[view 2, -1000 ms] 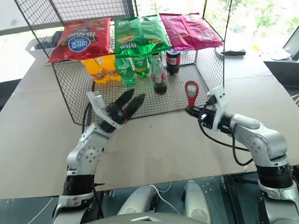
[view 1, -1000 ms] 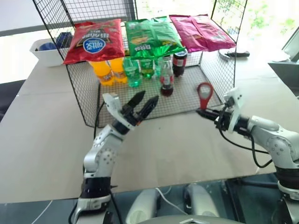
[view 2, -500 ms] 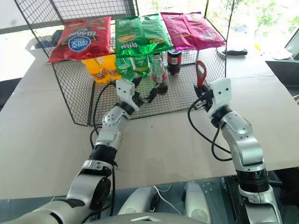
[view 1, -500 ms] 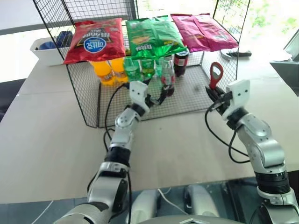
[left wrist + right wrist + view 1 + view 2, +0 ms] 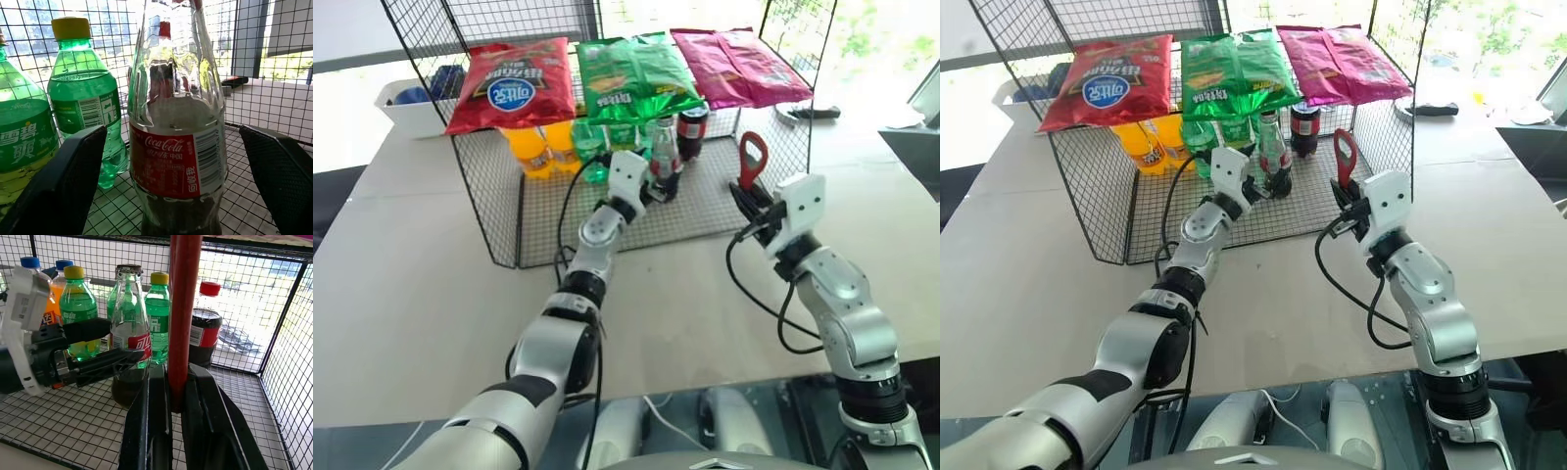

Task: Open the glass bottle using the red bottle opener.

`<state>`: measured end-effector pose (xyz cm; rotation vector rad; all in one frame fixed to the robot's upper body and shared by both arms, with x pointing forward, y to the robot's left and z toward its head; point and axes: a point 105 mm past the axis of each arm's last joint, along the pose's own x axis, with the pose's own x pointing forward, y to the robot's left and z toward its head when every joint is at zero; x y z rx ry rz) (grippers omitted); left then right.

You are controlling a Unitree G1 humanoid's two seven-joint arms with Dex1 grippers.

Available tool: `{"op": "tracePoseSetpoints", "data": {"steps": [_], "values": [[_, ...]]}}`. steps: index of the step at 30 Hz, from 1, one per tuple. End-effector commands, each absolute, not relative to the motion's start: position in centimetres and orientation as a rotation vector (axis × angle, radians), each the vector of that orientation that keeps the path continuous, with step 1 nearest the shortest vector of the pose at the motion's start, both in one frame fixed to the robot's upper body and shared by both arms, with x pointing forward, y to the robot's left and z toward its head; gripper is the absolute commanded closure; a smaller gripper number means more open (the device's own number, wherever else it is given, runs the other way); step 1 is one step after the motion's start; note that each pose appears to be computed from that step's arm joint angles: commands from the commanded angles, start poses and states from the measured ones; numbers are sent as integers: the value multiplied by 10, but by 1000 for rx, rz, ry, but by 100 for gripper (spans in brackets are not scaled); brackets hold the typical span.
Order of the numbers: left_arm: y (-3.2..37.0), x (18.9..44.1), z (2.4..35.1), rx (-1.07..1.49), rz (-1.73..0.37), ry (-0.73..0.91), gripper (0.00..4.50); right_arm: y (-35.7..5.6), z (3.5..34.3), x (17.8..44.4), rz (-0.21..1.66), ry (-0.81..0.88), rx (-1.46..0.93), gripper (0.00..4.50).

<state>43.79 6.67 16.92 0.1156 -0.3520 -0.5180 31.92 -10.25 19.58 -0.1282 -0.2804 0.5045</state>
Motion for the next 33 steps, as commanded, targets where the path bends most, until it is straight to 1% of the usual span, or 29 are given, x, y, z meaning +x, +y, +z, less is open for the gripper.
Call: {"op": "tracePoseSetpoints", "data": {"steps": [1, 12, 13, 14, 15, 16, 18, 22, 25, 30, 33], "values": [[60, 444, 182, 127, -500, -368, 3, -95, 213, 308, 509, -364, -159, 450], [46, 458, 187, 119, -476, -259, 3, -74, 211, 291, 543, -402, -242, 450], [45, 459, 187, 113, -473, -252, 41, -73, 210, 291, 541, -397, -244, 450], [44, 460, 187, 106, -474, -245, 54, -73, 208, 291, 540, -390, -241, 450], [43, 460, 187, 105, -475, -243, 82, -72, 207, 291, 541, -384, -235, 450], [42, 460, 188, 99, -476, -242, 132, -71, 206, 291, 542, -381, -232, 450], [39, 458, 190, 89, -486, -253, 168, -71, 205, 291, 539, -380, -232, 450], [36, 455, 194, 80, -519, -280, 168, -73, 206, 292, 532, -382, -236, 450], [24, 443, 204, 64, -643, -345, 168, -76, 207, 294, 520, -387, -243, 450], [26, 416, 201, 80, -768, -380, 168, -87, 209, 298, 489, -388, -261, 450], [26, 379, 190, 115, -927, -356, 168, -103, 212, 306, 455, -390, -290, 450]]}}
